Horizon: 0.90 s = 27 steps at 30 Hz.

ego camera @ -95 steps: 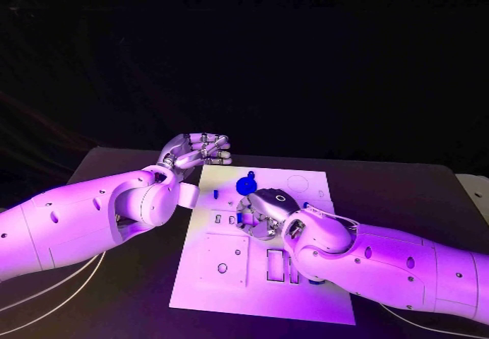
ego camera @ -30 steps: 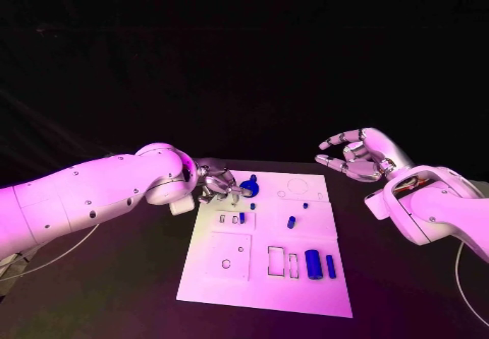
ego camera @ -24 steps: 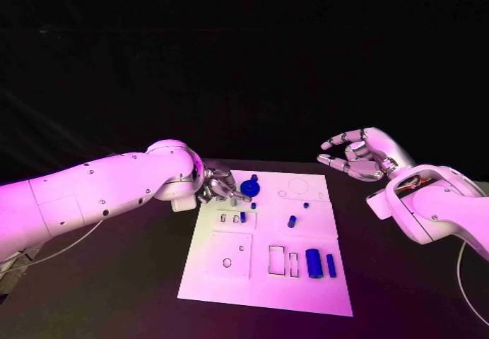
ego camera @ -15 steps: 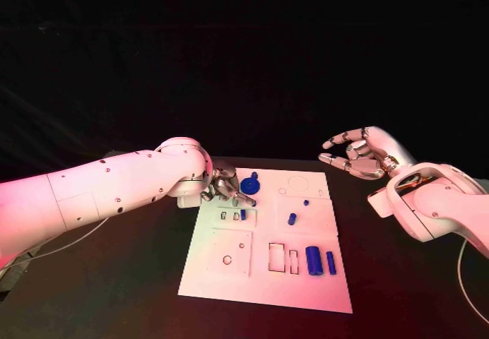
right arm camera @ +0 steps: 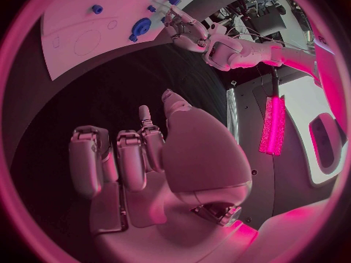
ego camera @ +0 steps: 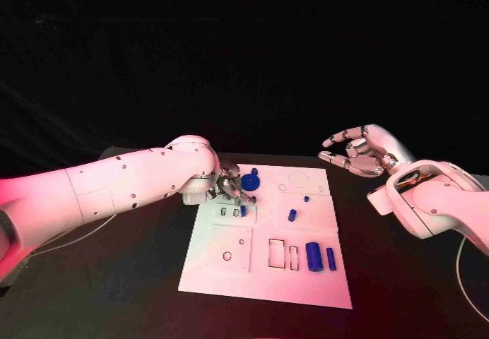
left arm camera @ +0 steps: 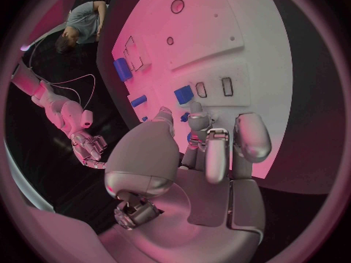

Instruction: Assemble the parts on the task board

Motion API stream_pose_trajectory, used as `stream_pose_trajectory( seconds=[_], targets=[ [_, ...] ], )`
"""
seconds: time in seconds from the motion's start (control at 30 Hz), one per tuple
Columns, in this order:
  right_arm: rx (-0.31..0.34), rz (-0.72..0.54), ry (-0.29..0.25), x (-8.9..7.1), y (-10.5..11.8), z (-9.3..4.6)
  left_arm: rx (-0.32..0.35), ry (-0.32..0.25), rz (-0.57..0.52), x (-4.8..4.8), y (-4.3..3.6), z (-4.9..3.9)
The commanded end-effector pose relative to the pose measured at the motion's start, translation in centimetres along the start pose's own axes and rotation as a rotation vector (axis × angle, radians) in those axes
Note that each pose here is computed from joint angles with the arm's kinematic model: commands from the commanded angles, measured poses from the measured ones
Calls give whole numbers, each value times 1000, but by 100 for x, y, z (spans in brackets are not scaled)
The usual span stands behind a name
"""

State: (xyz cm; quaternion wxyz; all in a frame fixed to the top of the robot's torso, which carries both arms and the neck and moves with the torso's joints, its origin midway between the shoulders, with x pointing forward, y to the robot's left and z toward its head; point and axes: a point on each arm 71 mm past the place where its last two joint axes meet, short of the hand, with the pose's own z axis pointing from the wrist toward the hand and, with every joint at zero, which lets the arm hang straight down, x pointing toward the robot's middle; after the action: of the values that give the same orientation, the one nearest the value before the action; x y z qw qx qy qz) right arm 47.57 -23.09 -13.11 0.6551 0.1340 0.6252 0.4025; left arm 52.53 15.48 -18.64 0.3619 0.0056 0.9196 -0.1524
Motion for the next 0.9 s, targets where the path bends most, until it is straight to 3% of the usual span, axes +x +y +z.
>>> stream_pose_trajectory(
  seconds=[0.03, 0.4, 0.9],
  targets=[
    [0, -6, 17, 20, -2, 2, -5, 26, 10, 18, -13, 20],
    [3, -6, 21, 34, -3, 8, 4, 79, 3, 58, -20, 39],
    [5, -6, 22, 46, -8, 11, 9, 97, 6, 76, -40, 39]
  ],
)
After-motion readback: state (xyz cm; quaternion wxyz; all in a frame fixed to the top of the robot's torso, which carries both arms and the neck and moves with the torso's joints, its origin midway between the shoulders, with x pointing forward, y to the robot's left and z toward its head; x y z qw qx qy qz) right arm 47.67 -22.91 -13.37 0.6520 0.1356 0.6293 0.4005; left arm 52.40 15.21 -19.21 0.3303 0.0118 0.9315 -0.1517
